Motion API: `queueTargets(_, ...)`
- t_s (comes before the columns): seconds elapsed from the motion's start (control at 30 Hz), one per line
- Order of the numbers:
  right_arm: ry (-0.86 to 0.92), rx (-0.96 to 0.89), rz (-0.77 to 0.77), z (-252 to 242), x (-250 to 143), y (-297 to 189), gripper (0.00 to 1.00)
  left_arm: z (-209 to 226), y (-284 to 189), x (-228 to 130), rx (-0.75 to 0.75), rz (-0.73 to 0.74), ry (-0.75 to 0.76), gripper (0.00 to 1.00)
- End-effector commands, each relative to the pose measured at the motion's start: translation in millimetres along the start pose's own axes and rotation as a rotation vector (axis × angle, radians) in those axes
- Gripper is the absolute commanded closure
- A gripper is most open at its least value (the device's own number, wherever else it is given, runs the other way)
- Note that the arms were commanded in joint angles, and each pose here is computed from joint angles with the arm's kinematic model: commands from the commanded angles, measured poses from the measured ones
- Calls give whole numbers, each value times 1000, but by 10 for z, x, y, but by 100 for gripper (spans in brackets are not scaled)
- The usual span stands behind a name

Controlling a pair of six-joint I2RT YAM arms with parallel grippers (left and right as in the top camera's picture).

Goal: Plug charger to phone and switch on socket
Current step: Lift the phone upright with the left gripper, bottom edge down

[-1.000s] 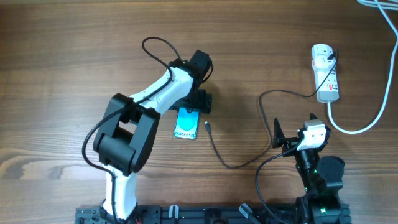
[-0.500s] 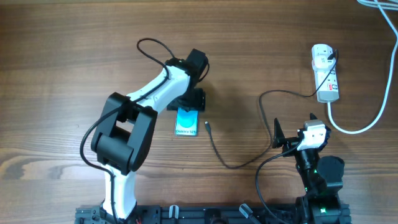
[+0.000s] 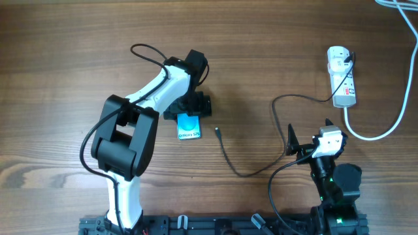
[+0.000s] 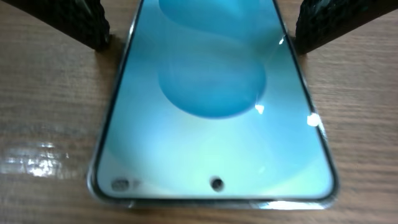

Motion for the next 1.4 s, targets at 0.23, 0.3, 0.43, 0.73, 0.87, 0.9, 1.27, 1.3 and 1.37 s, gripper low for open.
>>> queueTargets(0.23,-19,-3,-5,1,7,-2,0,-11,211,-54,10,52,-22,5)
queueTargets(0.3,-19,-3,-5,1,7,-2,0,-10,211,-52,10,52,-22,14)
queueTargets(0.43,-19,-3,-5,1,7,-2,0,-10,211,-53,10,52,-23,22)
queueTargets(0.73,-19,-3,-5,1,7,-2,0,-23,25,-44,-18,6,14,35)
queueTargets(0.87,-19,-3,-5,1,7,-2,0,-61,-195,8,-65,-73,8,35)
queueTargets(0.9,-19,-3,-5,1,7,-2,0,-78,-284,31,-80,-98,10,35)
queueTargets(1.27,-19,-3,-5,1,7,-2,0,-169,-491,163,-146,-210,17,38)
queueTargets(1.3,-19,-3,-5,1,7,-2,0,-170,-494,163,-147,-211,18,38)
queueTargets(1.37,-19,-3,-5,1,7,-2,0,-177,-494,159,-147,-211,19,39)
Point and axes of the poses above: each gripper's point midway between its finger pads, its own y axis out along the fingers, its own z axis along the line the jaws close on, x = y × z, the point moved 8 cm from there along -y, back along the fingers, and after that the axes turned 2 degrees about -y, right-handed, at the moved point
